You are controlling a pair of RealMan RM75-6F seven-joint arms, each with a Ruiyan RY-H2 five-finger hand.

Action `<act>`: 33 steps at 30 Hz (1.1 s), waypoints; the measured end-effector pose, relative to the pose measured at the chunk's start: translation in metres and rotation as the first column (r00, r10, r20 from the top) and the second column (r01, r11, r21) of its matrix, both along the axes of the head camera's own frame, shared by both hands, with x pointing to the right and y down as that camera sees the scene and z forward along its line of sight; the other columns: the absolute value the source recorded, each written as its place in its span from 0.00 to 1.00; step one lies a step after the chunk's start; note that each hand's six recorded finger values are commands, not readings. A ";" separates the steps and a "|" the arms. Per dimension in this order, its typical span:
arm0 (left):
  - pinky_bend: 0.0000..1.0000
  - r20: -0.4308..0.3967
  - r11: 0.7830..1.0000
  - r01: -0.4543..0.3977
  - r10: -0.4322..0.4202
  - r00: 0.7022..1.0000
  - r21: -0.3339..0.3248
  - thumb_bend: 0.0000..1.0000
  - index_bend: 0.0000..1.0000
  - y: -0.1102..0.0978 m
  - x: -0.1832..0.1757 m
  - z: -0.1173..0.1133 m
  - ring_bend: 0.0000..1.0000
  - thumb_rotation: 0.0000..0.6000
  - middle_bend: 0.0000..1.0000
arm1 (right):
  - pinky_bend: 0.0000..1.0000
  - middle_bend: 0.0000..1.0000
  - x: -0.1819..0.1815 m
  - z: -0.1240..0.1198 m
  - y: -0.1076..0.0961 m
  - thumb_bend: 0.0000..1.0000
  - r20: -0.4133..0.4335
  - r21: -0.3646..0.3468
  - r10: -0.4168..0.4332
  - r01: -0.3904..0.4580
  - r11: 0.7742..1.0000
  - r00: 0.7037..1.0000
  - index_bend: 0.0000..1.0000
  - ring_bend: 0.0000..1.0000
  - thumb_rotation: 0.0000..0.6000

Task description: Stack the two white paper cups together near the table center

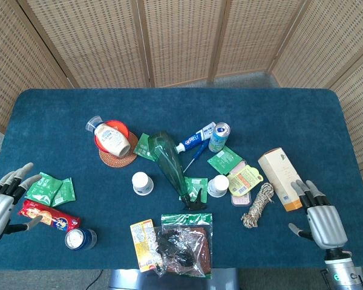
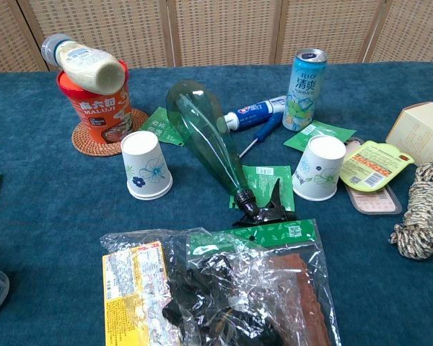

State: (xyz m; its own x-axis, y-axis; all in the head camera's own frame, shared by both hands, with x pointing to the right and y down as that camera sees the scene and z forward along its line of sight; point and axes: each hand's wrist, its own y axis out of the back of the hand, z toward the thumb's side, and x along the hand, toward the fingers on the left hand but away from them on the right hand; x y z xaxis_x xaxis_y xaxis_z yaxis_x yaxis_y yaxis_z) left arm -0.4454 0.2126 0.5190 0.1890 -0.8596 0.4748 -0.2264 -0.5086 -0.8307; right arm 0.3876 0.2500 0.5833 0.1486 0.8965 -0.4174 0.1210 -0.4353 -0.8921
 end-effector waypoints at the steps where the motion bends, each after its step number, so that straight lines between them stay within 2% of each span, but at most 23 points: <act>1: 0.09 -0.003 1.000 0.003 -0.003 1.000 0.001 0.23 0.15 0.001 -0.002 0.000 0.00 1.00 0.00 | 0.26 0.00 -0.002 0.003 0.001 0.06 0.001 -0.004 -0.010 0.010 1.000 1.000 0.03 0.00 1.00; 9: 0.09 -0.020 1.000 0.026 -0.026 0.999 0.012 0.23 0.16 0.004 -0.012 -0.003 0.00 1.00 0.00 | 0.28 0.00 -0.024 0.021 -0.006 0.06 0.005 -0.043 -0.088 0.089 0.995 0.996 0.03 0.00 1.00; 25: 0.09 -0.041 1.000 0.005 -0.006 0.999 -0.012 0.23 0.17 0.001 -0.010 0.002 0.00 1.00 0.00 | 0.30 0.00 -0.130 0.052 -0.059 0.07 0.138 -0.076 -0.220 0.232 0.970 0.966 0.01 0.00 1.00; 33: 0.09 -0.041 0.999 -0.002 0.001 0.999 -0.032 0.23 0.17 0.001 -0.009 0.006 0.00 1.00 0.00 | 0.33 0.00 -0.170 0.079 -0.071 0.07 0.152 -0.111 -0.265 0.283 0.953 0.952 0.02 0.00 1.00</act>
State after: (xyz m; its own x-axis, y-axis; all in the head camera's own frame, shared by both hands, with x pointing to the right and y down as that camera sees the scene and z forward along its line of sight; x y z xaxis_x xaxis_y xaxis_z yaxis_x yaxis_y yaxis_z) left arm -0.4546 0.2138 0.5250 0.2102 -0.8439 0.4937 -0.2595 -0.5350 -0.8040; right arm 0.2175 0.1787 0.6618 0.4432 0.7524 -0.4873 0.0947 -0.5798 -0.8092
